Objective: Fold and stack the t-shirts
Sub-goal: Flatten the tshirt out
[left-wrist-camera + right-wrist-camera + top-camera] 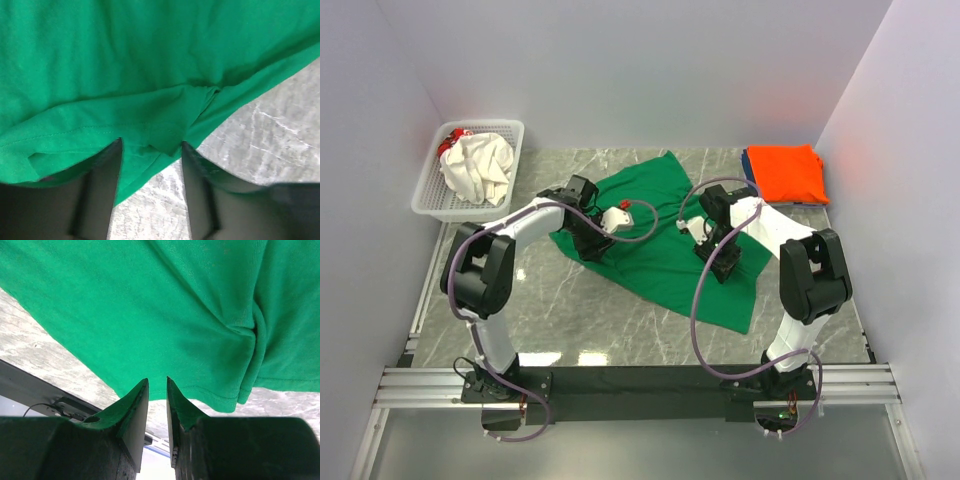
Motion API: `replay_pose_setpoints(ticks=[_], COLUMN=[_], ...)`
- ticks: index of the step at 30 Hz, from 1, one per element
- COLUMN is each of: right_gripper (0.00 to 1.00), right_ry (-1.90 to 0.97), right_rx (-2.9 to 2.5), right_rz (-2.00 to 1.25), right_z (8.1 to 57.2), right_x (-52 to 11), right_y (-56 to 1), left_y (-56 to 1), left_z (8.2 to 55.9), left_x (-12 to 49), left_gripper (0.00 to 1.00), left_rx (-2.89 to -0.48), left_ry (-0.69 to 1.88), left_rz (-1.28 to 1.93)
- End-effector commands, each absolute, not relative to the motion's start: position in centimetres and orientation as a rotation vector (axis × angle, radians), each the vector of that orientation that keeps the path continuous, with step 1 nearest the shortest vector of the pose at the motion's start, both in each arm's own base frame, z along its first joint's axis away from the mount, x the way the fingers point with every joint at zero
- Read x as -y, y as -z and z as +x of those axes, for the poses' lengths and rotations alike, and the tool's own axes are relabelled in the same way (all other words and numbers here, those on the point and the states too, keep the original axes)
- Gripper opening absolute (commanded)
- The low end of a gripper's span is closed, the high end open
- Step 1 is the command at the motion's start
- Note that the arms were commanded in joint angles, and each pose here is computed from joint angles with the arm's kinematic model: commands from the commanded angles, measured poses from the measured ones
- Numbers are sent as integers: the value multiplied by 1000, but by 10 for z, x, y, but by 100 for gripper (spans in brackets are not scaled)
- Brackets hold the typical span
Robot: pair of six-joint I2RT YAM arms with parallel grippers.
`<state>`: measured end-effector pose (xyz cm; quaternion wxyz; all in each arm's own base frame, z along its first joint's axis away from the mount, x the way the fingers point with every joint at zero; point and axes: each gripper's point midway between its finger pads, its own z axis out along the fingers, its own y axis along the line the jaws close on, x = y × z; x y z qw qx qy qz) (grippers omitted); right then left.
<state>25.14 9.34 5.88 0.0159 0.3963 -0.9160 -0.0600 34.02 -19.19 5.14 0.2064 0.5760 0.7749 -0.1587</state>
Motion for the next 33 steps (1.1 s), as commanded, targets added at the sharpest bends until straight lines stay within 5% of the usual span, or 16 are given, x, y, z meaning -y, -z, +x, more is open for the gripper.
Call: replay_pose_setpoints(ticks=[1, 5, 7, 17, 18, 19, 21, 26, 33], right_gripper=[28, 29, 28, 28, 28, 28, 29, 29, 28], right_ry=[187, 174, 171, 122, 117, 117, 118, 144, 188], right_rx=[2875, 2885, 2891, 2894, 2896, 2891, 2889, 2875, 2837], right_rz=[1229, 1221, 1227, 1253, 1254, 1254, 1250, 1232, 1185], right_z=[253, 255, 257, 256, 257, 256, 255, 251, 238], right_x=[-90, -85, -85, -76, -75, -75, -74, -77, -79], right_y=[-64, -65, -66, -71, -71, -71, -71, -68, -55], left_y=[-50, -59, -75, -68, -61, -61, -65, -95, -103], left_z=[350, 336, 319, 159, 142, 137, 129, 162, 274], left_x=[191, 187, 181, 150, 149, 149, 151, 166, 136], left_gripper=[52, 8, 1, 2, 13, 38, 50, 52, 47], left_rx=[-2127, -2160, -2189, -2608, -2635, -2657, -2665, -2549, -2497], left_ry=[375, 419, 437, 661, 682, 698, 761, 788, 547], left_rz=[1660, 1686, 1698, 1732, 1775, 1762, 1765, 1658, 1210])
